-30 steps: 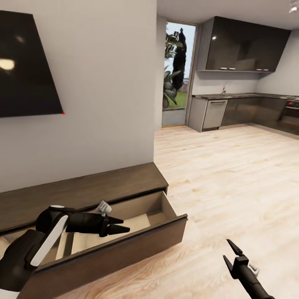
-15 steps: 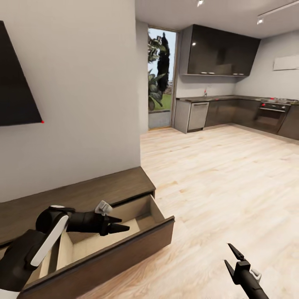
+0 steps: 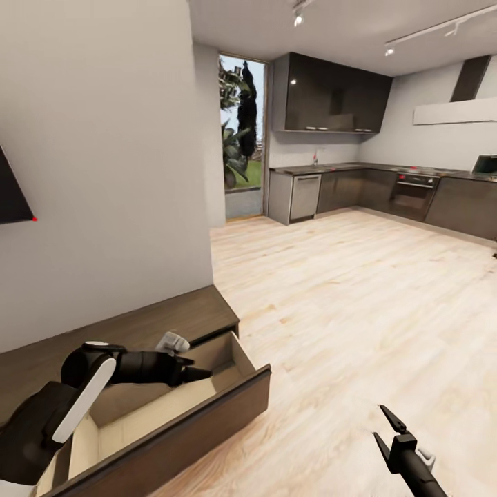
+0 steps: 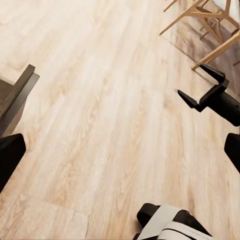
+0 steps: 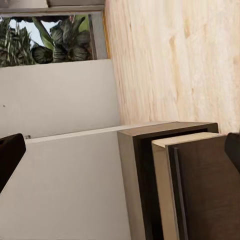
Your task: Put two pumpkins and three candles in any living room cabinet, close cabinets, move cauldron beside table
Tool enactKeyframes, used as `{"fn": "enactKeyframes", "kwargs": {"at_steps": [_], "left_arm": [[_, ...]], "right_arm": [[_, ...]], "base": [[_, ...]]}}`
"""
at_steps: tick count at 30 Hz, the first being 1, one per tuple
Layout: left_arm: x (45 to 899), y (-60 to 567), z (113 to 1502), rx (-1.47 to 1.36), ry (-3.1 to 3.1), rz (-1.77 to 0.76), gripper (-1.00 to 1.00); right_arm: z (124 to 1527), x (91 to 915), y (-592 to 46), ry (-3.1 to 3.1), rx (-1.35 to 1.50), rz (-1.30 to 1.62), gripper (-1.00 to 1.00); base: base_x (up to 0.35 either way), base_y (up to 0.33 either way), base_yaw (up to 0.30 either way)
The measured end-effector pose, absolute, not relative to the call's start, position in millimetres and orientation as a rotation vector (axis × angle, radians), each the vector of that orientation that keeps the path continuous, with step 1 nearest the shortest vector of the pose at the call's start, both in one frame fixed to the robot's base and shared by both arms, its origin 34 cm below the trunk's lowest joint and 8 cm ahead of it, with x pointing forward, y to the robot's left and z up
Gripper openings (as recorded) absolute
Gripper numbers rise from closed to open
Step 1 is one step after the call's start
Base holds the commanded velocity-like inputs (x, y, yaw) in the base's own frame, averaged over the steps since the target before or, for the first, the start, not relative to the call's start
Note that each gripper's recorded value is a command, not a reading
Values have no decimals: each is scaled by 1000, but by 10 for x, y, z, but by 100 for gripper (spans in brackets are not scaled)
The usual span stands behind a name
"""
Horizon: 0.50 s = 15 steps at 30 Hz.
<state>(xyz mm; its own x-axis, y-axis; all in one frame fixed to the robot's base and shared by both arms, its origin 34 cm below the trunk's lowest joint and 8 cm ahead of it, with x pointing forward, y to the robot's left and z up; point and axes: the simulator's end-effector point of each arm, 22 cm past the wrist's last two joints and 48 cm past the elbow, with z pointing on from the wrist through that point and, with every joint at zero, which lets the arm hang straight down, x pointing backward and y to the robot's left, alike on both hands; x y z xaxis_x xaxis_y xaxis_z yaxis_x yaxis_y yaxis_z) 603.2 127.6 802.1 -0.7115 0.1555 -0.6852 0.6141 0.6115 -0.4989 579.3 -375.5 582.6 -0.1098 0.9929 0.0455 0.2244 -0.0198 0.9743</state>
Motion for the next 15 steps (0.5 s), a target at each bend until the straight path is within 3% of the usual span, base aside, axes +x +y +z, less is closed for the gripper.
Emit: {"fn": "enactKeyframes", "kwargs": {"at_steps": [15], "left_arm": [[6140,1186,8153,591,2281,-853,100]], "right_arm": [[6030,5649,-3882,1446,1339,1112,100]], "base": [[0,0,-210]]}}
